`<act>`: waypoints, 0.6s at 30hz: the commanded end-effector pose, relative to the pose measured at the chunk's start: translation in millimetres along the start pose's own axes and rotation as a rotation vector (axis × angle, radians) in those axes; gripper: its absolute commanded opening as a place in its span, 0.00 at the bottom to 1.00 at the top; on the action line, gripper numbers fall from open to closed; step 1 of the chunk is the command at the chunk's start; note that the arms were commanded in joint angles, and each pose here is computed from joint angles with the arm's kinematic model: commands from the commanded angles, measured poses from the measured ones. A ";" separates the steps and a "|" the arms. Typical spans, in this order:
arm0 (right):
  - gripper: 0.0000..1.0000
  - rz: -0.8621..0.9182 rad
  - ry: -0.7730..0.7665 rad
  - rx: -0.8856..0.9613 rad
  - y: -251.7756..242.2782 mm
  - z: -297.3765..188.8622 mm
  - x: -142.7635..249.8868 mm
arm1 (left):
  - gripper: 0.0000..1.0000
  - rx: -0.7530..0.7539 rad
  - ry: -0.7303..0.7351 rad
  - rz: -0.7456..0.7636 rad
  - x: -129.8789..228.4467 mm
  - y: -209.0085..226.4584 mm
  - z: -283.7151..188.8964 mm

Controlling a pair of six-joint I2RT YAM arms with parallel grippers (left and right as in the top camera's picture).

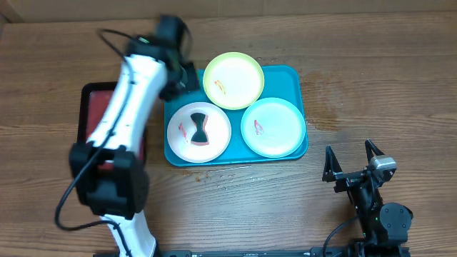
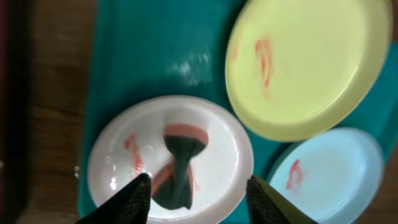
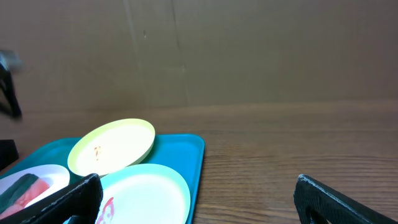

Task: Clean dirty plates on tray and stack at the side
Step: 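Lift the sponge with the left gripper and place it on the white plate, then move the right gripper to the white plate rim and grasp it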

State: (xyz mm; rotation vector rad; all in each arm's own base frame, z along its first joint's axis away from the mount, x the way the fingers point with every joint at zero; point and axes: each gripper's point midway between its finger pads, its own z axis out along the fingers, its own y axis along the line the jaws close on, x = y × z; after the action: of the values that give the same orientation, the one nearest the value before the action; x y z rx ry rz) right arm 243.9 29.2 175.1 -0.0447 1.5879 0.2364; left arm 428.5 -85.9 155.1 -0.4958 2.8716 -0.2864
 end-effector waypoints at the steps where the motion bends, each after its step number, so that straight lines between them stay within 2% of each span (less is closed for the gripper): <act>1: 1.00 -0.009 -0.022 0.004 -1.0 -0.2 -2.8 | 0.60 0.036 -0.109 -0.057 -29.2 20.7 -53.2; 4: 1.00 0.011 -0.075 -0.044 7.7 -1.0 -16.3 | 0.68 0.021 -0.123 -0.120 -36.5 46.9 -67.1; 8: 1.00 -0.019 -0.188 -0.137 25.3 -6.4 -44.5 | 0.78 -0.018 -0.072 -0.179 -29.3 73.2 -65.2; 15: 1.00 -0.101 -0.514 -0.137 32.9 -34.3 -118.0 | 0.77 -0.027 -0.058 -0.192 -26.7 78.8 -63.8; 18: 1.00 -0.158 -0.762 -0.157 44.3 -71.4 -165.3 | 0.79 -0.020 -0.072 -0.188 -30.4 76.9 -63.9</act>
State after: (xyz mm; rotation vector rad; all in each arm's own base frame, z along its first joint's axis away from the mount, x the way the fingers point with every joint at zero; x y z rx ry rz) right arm 187.1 43.3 329.5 -0.1859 0.9010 0.2384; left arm 416.8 7.5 202.4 -0.7795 2.7707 -0.2571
